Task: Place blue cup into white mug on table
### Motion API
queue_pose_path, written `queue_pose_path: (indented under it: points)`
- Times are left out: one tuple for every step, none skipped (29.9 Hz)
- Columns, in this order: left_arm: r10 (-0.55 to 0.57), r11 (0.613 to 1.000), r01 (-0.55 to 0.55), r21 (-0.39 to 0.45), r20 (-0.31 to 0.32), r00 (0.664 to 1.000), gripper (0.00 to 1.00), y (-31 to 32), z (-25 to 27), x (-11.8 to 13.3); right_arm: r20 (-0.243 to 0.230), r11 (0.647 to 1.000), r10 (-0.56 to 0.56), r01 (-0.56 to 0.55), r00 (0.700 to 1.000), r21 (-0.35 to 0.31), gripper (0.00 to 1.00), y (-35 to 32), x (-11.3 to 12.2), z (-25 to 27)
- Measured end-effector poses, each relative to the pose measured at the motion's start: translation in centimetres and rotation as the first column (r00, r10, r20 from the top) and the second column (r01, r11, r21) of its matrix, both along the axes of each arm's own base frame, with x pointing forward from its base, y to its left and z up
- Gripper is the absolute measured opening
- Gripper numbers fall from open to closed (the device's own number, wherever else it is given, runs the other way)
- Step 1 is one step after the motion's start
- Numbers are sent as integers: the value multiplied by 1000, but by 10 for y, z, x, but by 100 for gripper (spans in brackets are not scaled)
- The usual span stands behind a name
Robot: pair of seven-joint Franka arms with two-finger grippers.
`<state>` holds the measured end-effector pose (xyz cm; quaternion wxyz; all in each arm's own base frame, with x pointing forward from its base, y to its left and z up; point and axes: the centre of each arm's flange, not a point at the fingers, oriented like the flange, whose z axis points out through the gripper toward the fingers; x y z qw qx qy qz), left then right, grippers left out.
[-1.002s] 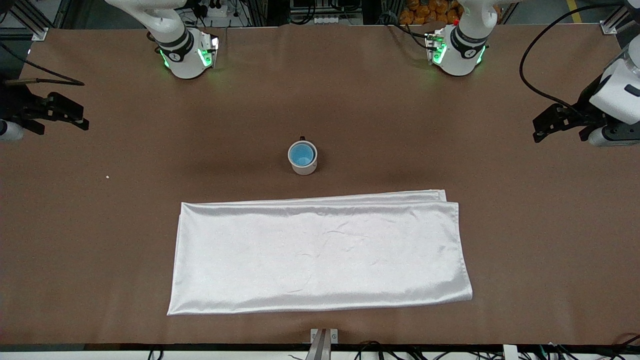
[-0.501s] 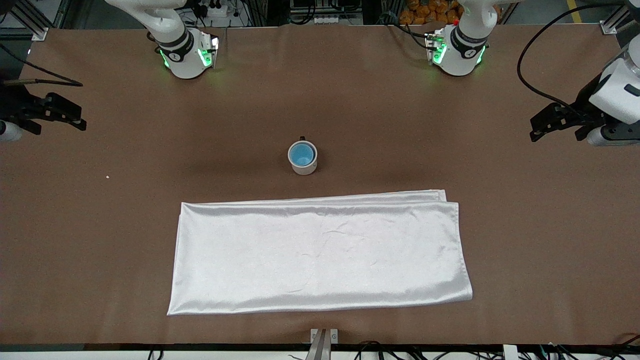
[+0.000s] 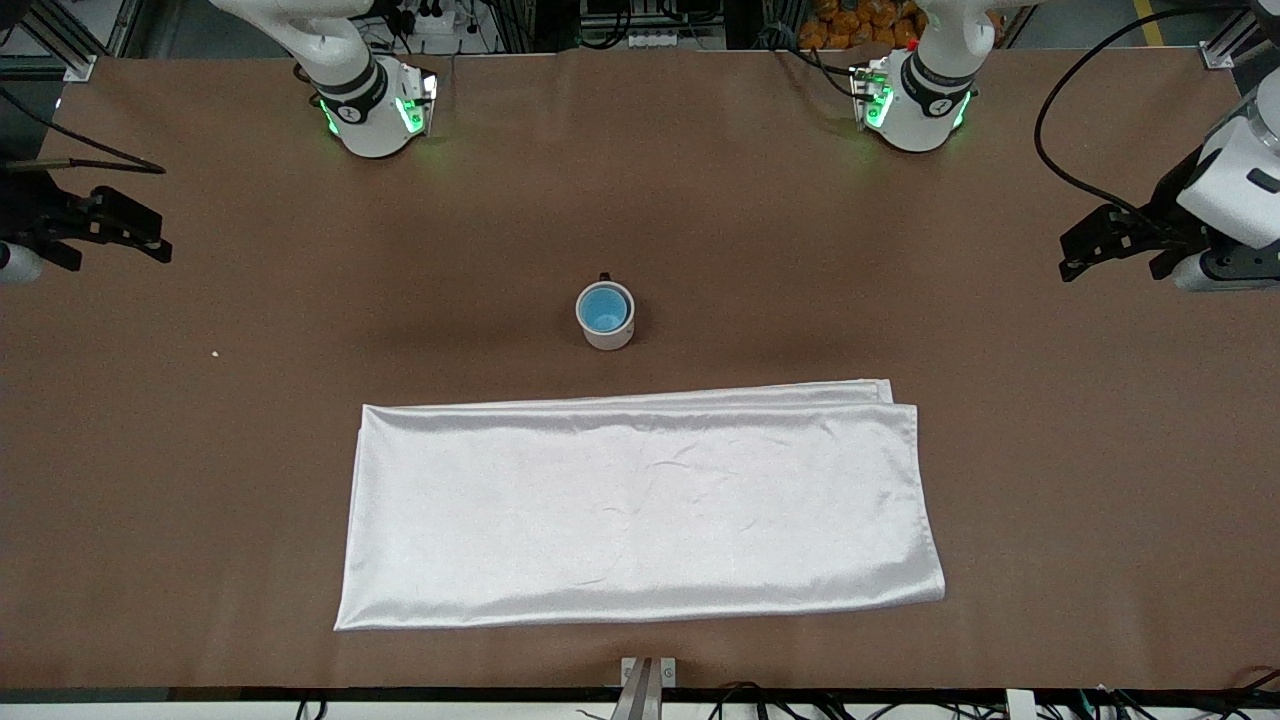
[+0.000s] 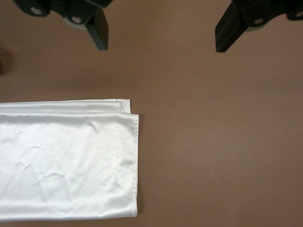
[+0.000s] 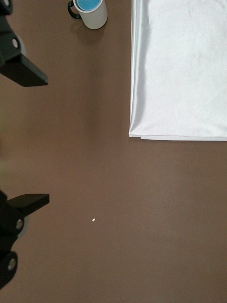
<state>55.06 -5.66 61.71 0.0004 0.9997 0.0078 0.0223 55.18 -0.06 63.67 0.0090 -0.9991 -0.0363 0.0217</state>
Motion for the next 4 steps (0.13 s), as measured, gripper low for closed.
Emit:
queue_pose_path:
  points:
    - [0,1000,0,0,0,1000,100,0,0,0,6,1000,0,0,1000,0,100,0,1,0]
    - [0,1000,0,0,0,1000,100,0,0,0,12,1000,-1,1,1000,0,100,0,1,1]
    - [0,1000,0,0,0,1000,100,0,0,0,18,1000,-2,2,1000,0,100,-1,2,1]
    - [0,1000,0,0,0,1000,100,0,0,0,23,1000,-3,3,1000,0,100,-1,3,2]
